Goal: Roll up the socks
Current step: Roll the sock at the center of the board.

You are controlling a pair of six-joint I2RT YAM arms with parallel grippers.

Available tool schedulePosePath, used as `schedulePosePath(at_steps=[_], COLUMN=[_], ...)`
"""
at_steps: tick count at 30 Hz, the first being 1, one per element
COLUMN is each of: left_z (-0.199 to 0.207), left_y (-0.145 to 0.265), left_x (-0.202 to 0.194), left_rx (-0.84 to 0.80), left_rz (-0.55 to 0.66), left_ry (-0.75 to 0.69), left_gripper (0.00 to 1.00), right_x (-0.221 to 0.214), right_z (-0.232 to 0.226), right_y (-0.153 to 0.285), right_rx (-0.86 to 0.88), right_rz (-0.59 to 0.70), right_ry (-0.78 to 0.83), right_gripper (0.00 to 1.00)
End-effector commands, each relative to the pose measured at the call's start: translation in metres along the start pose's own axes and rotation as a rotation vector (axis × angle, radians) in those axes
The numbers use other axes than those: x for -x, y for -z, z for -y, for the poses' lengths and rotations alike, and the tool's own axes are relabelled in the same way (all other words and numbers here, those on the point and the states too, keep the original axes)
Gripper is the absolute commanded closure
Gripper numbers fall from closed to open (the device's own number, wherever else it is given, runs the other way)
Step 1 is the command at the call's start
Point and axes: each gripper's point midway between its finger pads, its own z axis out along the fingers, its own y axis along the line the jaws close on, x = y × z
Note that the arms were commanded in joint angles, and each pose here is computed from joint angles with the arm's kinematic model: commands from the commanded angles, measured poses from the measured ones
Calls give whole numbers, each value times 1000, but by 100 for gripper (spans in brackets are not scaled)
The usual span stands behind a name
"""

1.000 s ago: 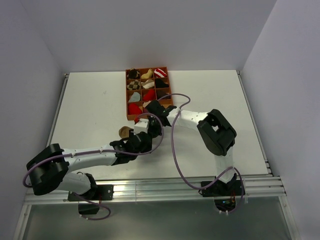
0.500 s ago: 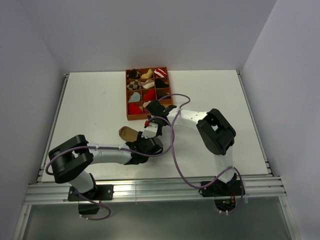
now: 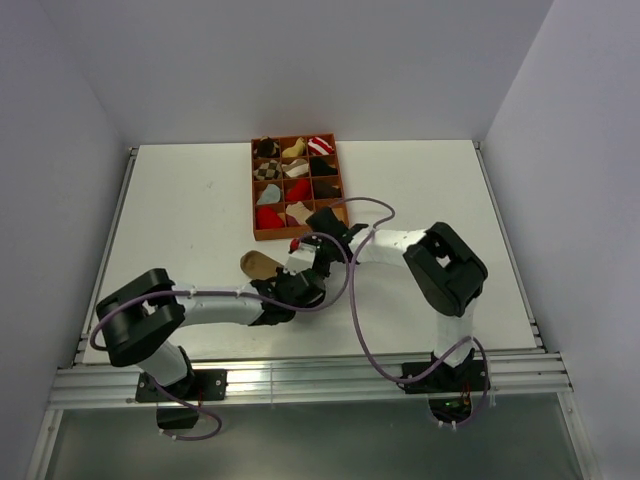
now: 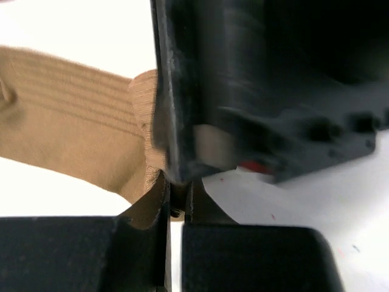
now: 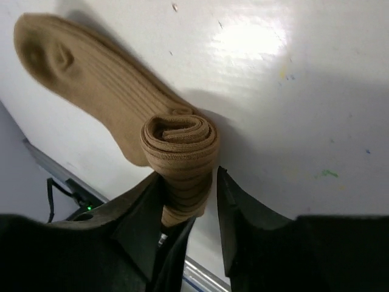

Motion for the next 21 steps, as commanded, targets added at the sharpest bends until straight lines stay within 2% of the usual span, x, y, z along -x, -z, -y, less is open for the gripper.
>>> schedulePosePath(at_steps=[1,2,4,7,8,15,21], left_z=[24,25,24,16,22,9,-5], left_y=[14,15,20,20,26,19,13], left_x=[-15,-12,-8,2,1,7,11], left_rx=[-245,-280,-372,-448,-513,-638,-696], left_rz=[-142,-148,-192,-210,-246,-372,-429], left_ry=[94,121,182,241,248,395,579], left_gripper=[99,99,99,99,99,99,99], right_x=[1,0,13,22,20,22,13], right_z=[-20,-13,-28,-32,-25,-18,1], right_y=[16,17,32,47,46,61,47], right_rx=[135,139,226,293,290,363,355], right_rz=[54,68,141,221,228,332,319], right_ry=[-16,-28,-34,-42,-49,-74,-117], right_gripper=[52,49,42,38,38,37,40])
